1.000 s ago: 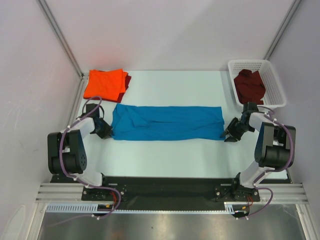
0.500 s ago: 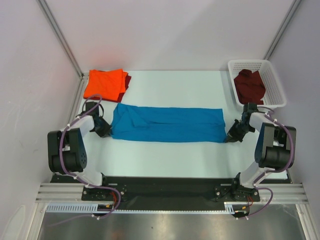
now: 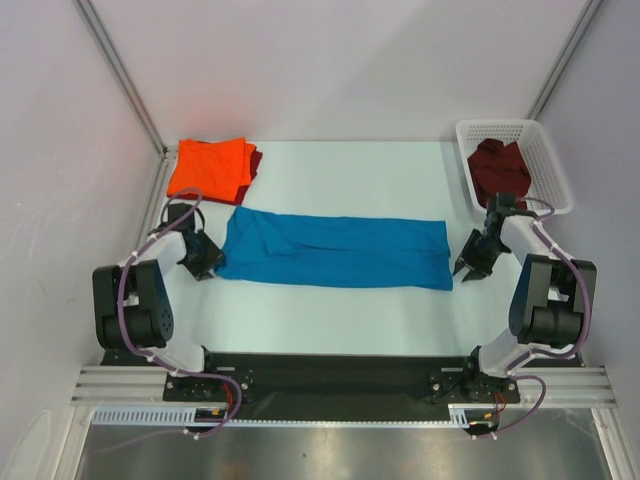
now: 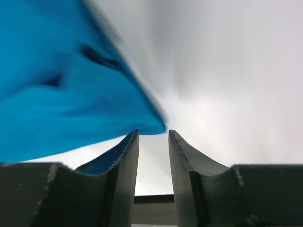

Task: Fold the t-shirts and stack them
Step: Fold the tshirt

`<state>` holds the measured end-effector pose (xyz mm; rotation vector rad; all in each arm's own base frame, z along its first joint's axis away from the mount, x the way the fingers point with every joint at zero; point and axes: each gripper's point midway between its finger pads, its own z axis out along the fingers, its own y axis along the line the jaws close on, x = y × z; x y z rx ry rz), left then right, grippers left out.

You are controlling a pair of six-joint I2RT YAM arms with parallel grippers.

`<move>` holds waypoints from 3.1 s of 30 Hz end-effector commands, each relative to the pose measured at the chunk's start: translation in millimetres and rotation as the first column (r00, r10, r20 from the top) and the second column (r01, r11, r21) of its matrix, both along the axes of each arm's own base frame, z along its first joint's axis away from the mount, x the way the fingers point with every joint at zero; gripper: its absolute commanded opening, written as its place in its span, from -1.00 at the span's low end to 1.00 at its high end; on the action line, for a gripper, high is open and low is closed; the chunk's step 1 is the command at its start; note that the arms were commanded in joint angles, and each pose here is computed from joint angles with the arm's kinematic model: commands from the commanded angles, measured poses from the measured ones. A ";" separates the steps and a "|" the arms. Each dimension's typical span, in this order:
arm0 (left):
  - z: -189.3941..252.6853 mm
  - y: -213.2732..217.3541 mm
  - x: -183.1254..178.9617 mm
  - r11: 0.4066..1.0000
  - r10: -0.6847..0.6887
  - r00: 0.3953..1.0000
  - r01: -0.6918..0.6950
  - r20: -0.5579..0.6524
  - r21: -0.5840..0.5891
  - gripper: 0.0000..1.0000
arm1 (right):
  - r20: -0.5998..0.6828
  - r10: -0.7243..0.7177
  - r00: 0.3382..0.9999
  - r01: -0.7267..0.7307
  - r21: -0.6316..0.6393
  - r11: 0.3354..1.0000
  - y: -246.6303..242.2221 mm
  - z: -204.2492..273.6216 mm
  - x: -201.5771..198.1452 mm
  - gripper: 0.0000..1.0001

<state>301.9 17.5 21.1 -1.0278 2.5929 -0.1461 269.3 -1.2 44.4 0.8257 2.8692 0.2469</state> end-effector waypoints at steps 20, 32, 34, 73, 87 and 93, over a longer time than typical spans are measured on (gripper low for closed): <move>110.9 -34.1 2.7 0.993 -0.044 0.964 0.070 0.264 -0.090 -0.01 | 0.110 0.068 0.992 -0.065 -0.024 0.998 17.9 -19.7 94.1 -0.52; 105.9 -116.3 34.9 0.927 -0.187 0.939 0.266 0.289 -0.264 0.02 | 0.174 0.172 0.970 -0.141 -0.174 0.975 16.3 30.2 98.0 -0.37; 97.3 -127.6 40.4 0.910 -0.200 0.941 0.282 0.274 -0.304 0.03 | 0.190 0.222 0.956 -0.188 -0.178 0.966 34.3 42.5 93.6 -0.32; 37.3 -152.3 79.9 0.957 -0.137 0.985 0.159 0.107 -0.243 -0.85 | 0.361 0.182 0.915 -0.152 -0.111 0.982 24.8 121.1 24.7 -0.31; 56.6 -201.7 121.6 0.925 -0.289 0.935 0.327 0.204 -0.191 -0.99 | 0.363 0.178 0.915 -0.155 -0.093 0.984 30.0 122.3 22.4 -0.31; 52.8 -216.2 135.9 0.916 -0.304 0.925 0.349 0.226 -0.196 -1.00 | 0.377 0.174 0.910 -0.154 -0.083 0.985 32.8 131.0 23.3 -0.31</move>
